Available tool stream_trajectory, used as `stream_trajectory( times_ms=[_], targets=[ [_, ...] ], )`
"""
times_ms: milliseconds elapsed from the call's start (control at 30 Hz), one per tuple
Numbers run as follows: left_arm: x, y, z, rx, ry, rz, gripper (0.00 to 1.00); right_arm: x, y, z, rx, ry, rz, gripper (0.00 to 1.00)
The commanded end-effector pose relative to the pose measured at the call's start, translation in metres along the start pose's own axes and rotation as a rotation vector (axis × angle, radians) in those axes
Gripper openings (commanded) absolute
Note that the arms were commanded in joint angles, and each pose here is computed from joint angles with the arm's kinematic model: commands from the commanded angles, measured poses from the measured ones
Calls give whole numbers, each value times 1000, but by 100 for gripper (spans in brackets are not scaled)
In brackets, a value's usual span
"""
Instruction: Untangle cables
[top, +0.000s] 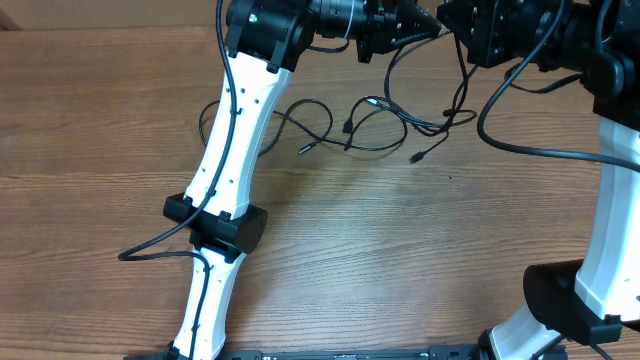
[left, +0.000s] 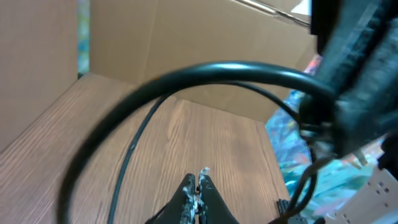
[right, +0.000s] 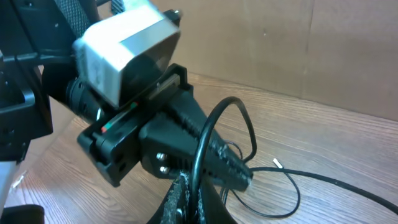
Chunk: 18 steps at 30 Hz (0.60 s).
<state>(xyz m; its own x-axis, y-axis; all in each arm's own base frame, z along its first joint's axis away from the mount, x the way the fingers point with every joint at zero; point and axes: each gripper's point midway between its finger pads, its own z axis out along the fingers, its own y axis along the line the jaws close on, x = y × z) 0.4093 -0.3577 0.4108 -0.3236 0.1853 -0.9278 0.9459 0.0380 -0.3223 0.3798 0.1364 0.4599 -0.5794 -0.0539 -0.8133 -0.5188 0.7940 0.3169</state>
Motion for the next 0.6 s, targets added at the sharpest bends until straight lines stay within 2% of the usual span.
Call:
stream_trajectory(
  times_ms=[0, 100, 133, 167, 200, 233, 267, 300, 333, 400, 433, 467, 500, 533, 567],
  targets=[
    [3, 27, -13, -114, -3, -148, 4, -3, -4, -7, 48, -19, -39, 4],
    [7, 39, -34, -160, -10, -252, 4, -3, -21, -7, 144, -16, -36, 4],
    [8, 43, -43, -175, -11, -274, 4, -3, -28, -7, 178, -13, -33, 8],
    [10, 48, -52, -193, -12, -292, 4, -2, -31, -6, 195, -9, -31, 31],
    [12, 52, -60, -208, -14, -311, 4, -1, -33, -4, 198, -3, -28, 70],
    [14, 57, -70, -228, -16, -335, 4, 0, -34, -2, 196, 3, -25, 87],
    [15, 60, -79, -244, -19, -352, 4, 1, -34, 0, 192, 8, -22, 88],
    [17, 63, -87, -256, -21, -369, 4, 2, -35, 2, 189, 14, -19, 68],
    [19, 66, -94, -266, -23, -383, 4, 2, -34, 3, 178, 14, -19, 33],
    [21, 69, -103, -278, -25, -403, 4, -2, -25, 7, 120, 1, -26, 9],
    [23, 70, -104, -280, -23, -403, 4, -4, -21, 7, 95, -8, -31, 6],
    [23, 69, -104, -277, -22, -399, 4, -6, -18, 7, 79, -15, -34, 6],
    [23, 69, -104, -276, -19, -394, 4, -7, -16, 8, 66, -17, -36, 17],
    [24, 68, -102, -273, -16, -390, 4, -6, -17, 8, 69, -14, -34, 49],
    [24, 67, -100, -270, -13, -384, 4, -3, -20, 8, 84, -2, -28, 67]
  ],
)
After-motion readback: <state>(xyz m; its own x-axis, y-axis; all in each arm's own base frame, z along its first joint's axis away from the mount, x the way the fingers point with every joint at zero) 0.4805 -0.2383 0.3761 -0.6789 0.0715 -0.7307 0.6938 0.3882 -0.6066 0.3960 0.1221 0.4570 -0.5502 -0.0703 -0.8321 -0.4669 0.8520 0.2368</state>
